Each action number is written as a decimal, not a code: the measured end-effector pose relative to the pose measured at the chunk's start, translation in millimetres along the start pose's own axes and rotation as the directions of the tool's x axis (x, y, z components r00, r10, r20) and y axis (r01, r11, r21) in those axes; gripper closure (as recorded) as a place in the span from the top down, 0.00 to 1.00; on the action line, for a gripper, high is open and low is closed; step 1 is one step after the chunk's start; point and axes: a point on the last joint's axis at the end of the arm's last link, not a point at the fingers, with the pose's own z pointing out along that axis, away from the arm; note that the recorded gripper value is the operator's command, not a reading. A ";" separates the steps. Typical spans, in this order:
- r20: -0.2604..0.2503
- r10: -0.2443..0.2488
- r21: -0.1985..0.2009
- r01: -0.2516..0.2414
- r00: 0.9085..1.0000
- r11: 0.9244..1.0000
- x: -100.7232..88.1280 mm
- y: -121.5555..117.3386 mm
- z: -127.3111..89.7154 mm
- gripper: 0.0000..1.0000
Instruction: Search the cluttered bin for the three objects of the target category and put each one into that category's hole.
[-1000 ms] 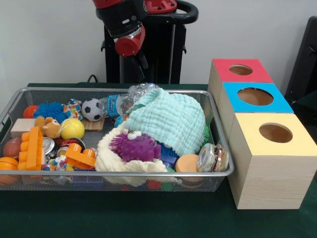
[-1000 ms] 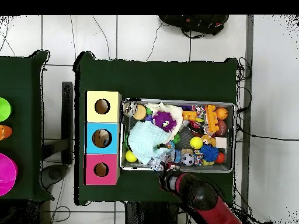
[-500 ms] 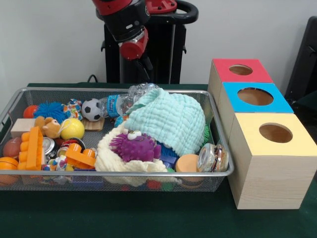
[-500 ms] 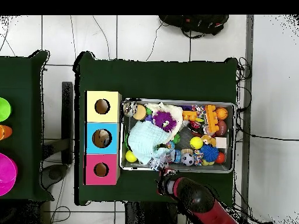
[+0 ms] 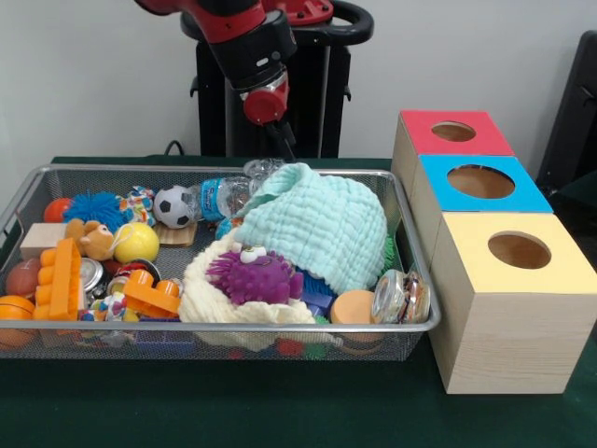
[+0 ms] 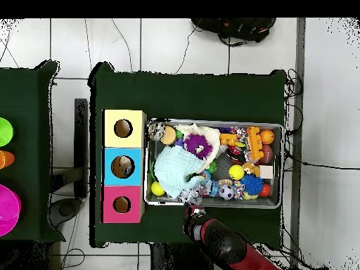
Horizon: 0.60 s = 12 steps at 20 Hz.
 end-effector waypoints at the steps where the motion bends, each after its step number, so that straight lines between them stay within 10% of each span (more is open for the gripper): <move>1: 0.001 -0.012 -0.009 0.012 1.000 1.000 -0.7 -2.1 0.4 1.00; 12: -0.043 -0.011 0.004 0.012 0.999 1.000 1.0 -40.3 14.5 1.00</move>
